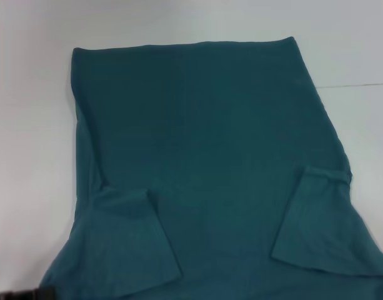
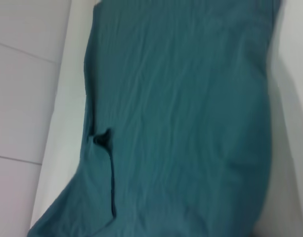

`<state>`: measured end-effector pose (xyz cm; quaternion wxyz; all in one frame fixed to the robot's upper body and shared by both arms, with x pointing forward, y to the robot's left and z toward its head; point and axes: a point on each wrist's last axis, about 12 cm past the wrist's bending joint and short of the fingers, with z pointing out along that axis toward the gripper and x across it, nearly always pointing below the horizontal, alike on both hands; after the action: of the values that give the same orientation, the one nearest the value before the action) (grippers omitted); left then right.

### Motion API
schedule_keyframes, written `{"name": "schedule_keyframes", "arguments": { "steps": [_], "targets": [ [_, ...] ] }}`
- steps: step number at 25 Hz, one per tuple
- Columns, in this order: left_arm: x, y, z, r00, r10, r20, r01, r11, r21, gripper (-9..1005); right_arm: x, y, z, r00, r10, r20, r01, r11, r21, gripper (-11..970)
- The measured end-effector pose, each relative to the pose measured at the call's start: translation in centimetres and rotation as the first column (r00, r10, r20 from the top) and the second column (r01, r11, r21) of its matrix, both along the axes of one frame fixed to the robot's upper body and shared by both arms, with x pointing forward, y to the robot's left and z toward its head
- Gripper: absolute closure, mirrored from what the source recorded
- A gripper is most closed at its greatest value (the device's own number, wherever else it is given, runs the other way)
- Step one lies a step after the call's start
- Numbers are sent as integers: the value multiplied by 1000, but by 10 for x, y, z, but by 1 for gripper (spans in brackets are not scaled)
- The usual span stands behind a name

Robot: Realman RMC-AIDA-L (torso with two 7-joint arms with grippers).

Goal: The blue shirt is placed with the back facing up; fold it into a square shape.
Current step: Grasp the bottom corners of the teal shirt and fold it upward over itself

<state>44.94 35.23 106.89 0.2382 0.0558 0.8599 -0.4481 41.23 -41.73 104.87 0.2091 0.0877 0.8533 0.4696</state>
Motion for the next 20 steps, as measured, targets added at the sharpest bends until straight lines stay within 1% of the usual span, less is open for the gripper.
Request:
{"name": "schedule_keyframes", "arguments": {
  "steps": [2,5,9,10,11,13,14,18,20],
  "targets": [
    [6,-1,3,1000,0,19,0,1000,-10,941,7,-1,4,1000,-4,18,4,1000,-4,907],
    [25,-5,12,998,7,70,-5,1000,-31,942,27,0,12,998,-11,63,11,1000,-14,907],
    [59,-8,26,988,52,143,-42,997,-67,937,60,2,23,992,-10,124,17,998,-60,907],
    [66,-9,29,986,62,154,-51,996,-75,935,69,3,26,990,-8,139,19,997,-72,907],
    [75,-10,32,982,79,173,-66,995,-80,934,79,4,30,987,-10,158,24,996,-86,907],
    [95,-14,41,969,115,217,-97,991,-92,930,94,6,35,981,-19,191,40,994,-106,907],
    [101,-15,44,965,127,230,-108,990,-95,928,103,8,39,977,-22,213,48,992,-116,907],
    [133,-23,59,932,206,298,-177,977,-122,922,134,15,50,958,-41,283,89,983,-158,907],
    [143,-26,62,920,241,310,-208,969,-135,918,149,18,56,949,-47,312,109,977,-183,907]
  ]
}}
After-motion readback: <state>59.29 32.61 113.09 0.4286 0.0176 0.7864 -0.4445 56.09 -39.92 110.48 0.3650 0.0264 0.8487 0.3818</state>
